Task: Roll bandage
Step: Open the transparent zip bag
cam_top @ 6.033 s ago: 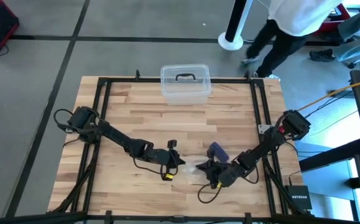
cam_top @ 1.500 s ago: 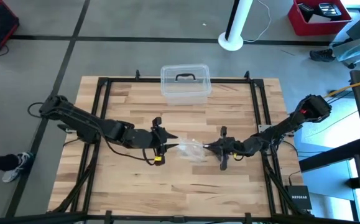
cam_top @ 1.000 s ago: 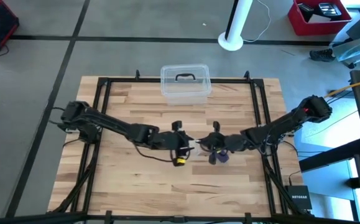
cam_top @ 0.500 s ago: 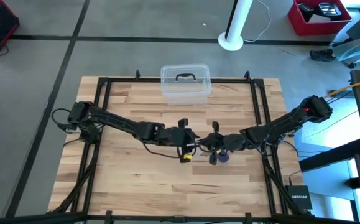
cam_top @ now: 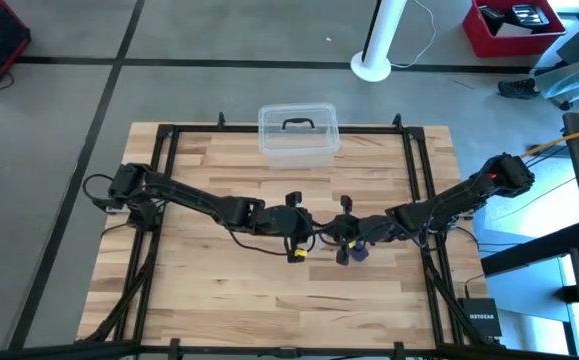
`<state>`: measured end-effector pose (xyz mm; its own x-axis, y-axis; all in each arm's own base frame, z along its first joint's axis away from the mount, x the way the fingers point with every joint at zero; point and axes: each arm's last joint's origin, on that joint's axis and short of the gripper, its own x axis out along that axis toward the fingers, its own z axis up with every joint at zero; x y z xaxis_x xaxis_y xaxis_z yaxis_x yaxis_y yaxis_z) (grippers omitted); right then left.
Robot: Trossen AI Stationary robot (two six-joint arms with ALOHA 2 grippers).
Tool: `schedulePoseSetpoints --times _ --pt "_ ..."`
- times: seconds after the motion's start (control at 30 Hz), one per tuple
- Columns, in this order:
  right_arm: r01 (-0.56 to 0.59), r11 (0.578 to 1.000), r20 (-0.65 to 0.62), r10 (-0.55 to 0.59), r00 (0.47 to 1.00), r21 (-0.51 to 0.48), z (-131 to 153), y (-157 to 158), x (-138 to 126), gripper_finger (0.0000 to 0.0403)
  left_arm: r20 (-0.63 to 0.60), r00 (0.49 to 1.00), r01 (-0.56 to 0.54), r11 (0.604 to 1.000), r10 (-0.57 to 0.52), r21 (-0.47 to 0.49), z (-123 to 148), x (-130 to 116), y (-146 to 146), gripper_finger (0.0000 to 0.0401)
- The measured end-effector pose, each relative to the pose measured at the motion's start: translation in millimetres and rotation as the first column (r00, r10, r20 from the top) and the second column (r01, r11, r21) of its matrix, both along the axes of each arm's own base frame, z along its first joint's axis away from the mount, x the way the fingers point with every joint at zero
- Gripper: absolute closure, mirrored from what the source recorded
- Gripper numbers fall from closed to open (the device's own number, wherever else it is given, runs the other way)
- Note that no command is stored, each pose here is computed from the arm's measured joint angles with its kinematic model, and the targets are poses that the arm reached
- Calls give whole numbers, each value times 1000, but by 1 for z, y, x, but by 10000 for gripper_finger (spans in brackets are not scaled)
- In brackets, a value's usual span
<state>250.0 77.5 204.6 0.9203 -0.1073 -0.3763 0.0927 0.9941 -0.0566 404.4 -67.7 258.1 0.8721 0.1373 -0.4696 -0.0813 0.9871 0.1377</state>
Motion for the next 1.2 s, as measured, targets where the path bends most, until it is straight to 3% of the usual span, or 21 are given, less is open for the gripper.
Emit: schedulePoseSetpoints --times 0.27,0.57,0.9,1.2 --pt "0 1000 0 0 1000 0 0 0 0 400 -13 1000 -2 1000 2 5 2 -3 2 387" --pt "-20 1000 0 20 1000 10 0 1 0 400 -85 996 -3 1000 3 8 -3 -7 0 372" --pt "-55 998 -29 56 998 17 9 3 5 400 -187 982 -23 1000 22 -2 -10 -14 1 383" --pt "-87 996 -21 87 996 -2 28 7 11 400 -382 922 -70 998 66 5 -27 -29 2 370"
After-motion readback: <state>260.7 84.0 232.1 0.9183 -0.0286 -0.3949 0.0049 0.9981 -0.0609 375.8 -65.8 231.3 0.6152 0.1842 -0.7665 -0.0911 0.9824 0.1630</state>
